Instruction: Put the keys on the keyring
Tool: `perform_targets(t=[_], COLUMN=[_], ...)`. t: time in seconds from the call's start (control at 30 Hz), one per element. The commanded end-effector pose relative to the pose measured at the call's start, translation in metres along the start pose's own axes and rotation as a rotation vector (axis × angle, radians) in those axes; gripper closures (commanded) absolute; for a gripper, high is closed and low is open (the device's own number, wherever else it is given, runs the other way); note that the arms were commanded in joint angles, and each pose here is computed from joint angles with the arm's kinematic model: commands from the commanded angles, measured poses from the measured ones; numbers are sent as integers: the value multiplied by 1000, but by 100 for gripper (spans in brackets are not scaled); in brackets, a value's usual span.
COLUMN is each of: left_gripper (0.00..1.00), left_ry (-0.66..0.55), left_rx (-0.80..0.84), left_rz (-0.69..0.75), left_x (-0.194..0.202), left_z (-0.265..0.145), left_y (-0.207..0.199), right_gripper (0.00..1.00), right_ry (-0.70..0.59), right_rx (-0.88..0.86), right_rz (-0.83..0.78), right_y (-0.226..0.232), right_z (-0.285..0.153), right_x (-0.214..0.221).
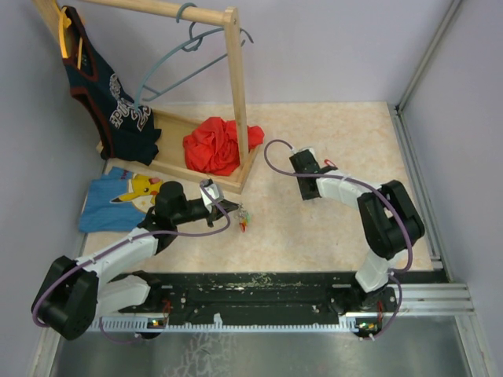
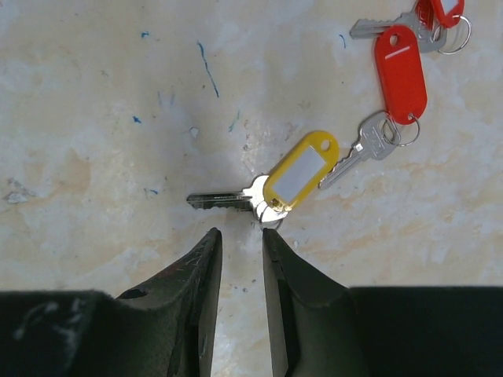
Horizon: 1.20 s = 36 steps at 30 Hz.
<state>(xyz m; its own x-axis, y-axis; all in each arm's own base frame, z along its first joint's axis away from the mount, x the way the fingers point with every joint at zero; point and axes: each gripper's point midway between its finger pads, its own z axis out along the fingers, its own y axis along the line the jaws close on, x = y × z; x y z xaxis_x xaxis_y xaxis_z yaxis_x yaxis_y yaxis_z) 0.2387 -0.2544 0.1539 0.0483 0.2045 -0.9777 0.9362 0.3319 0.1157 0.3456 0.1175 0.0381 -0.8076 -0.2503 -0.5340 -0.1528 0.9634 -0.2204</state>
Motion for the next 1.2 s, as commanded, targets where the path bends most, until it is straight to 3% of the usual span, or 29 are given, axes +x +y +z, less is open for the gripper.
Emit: perform_targets(t=[0.0, 0.6, 0.9, 1.0, 1.17], left_gripper=[100, 100, 100, 100, 100], left_ry=[-24, -25, -24, -24, -25], left_rx=[4, 16, 19, 22, 22], left_rz=[29, 28, 27, 27, 28], left_x=[-8, -8, -8, -8, -8], left_z=[0, 1, 1, 1, 1], left_y=[2, 0, -1, -1, -1], right_gripper=[72, 76, 89, 100, 100], right_ry=[-12, 14, 1, -17, -61], right_rx=[101, 152, 139, 125, 50], right_rz=[-48, -132, -165, -163, -137], right_y=[-12, -14, -12, -10, -1], right_z=[4, 22, 24, 20, 6], right_x=[-12, -7, -13, -18, -31])
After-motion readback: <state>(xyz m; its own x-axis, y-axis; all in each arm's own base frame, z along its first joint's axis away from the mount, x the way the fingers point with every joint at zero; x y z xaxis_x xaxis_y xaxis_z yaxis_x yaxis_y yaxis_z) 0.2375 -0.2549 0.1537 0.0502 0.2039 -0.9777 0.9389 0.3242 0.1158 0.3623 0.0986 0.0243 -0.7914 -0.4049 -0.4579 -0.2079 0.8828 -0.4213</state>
